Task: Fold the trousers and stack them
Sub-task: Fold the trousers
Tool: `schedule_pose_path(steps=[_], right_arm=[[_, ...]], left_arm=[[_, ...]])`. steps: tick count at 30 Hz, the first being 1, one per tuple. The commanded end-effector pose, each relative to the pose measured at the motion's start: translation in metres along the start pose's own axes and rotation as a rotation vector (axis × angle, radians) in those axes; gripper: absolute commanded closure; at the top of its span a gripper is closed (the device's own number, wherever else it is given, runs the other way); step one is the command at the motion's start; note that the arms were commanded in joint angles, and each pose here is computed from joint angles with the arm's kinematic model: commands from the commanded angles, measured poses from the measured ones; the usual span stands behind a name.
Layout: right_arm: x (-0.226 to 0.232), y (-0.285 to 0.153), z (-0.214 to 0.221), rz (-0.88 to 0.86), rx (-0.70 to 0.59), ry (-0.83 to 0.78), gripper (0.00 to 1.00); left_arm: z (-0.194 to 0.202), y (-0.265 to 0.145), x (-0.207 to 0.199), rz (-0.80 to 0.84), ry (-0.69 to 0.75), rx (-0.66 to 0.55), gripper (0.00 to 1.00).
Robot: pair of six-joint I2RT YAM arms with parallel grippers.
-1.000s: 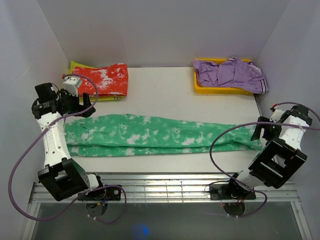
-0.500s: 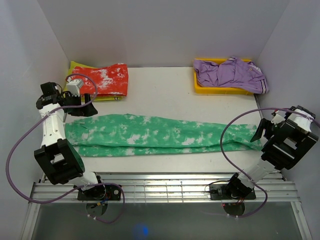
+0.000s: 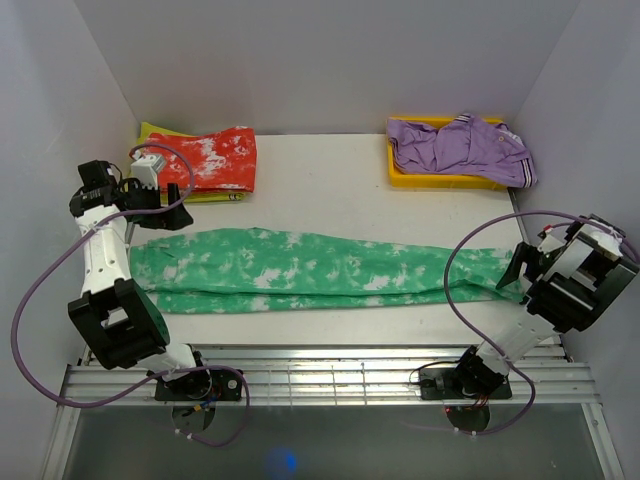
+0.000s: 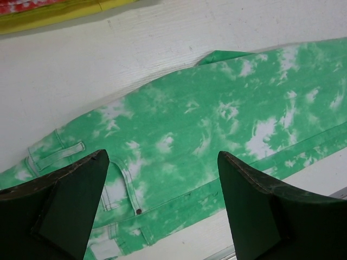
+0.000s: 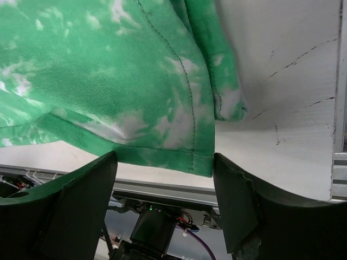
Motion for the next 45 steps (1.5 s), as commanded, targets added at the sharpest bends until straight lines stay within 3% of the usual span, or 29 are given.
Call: schedule_pose_path(steps=[1, 7, 12, 18, 22, 25, 30, 35, 41, 45], right_arm=[[-0.001, 0.004, 0.007, -0.019, 0.002, -0.001, 0.24], [-0.007, 0.014, 0.014, 0.006, 0.016, -0.047, 0.27], [-0.004, 0.002, 0.018, 0.015, -0.020, -0.096, 0.27], [-0.005, -0.009, 0.019, 0.042, -0.046, -0.152, 0.26], [-0.002, -0.015, 0.015, 0.027, -0.054, -0.169, 0.26], [-0.001, -0.018, 0.013, 0.024, -0.051, -0.184, 0.26], [0.002, -0.017, 0.018, -0.006, -0.019, -0.179, 0.24], [0.009, 0.001, 0.035, -0.074, 0.074, -0.164, 0.28], [0.026, 0.013, 0.048, -0.250, 0.141, -0.273, 0.32], [0.031, 0.024, 0.046, -0.249, 0.160, -0.282, 0.33]], left_arm=[[-0.014, -0.010, 0.007, -0.064, 0.066, -0.033, 0.08], [0.024, 0.023, 0.022, -0.020, -0.133, 0.168, 0.35], [0.066, 0.046, 0.013, 0.025, -0.270, 0.286, 0.38], [0.104, 0.061, 0.008, -0.016, -0.316, 0.387, 0.55], [0.144, 0.062, 0.025, -0.201, -0.285, 0.552, 0.66], [0.162, 0.063, 0.052, -0.254, -0.337, 0.623, 0.69], [0.143, 0.066, 0.102, -0.286, -0.364, 0.587, 0.71], [0.136, 0.073, 0.095, -0.240, -0.401, 0.563, 0.69], [0.144, 0.072, 0.077, -0.201, -0.438, 0.569, 0.68], [0.146, 0.074, 0.066, -0.172, -0.472, 0.559, 0.67]])
Point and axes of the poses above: each gripper's point midway between its finger pads, its own y axis out along the fingers, its own x axis along the line the jaws close on, z = x × y, the point moved 7 cm from there along -y, back along the fingers, and after that the axes turned 14 degrees about y, right-handed, at the moved point
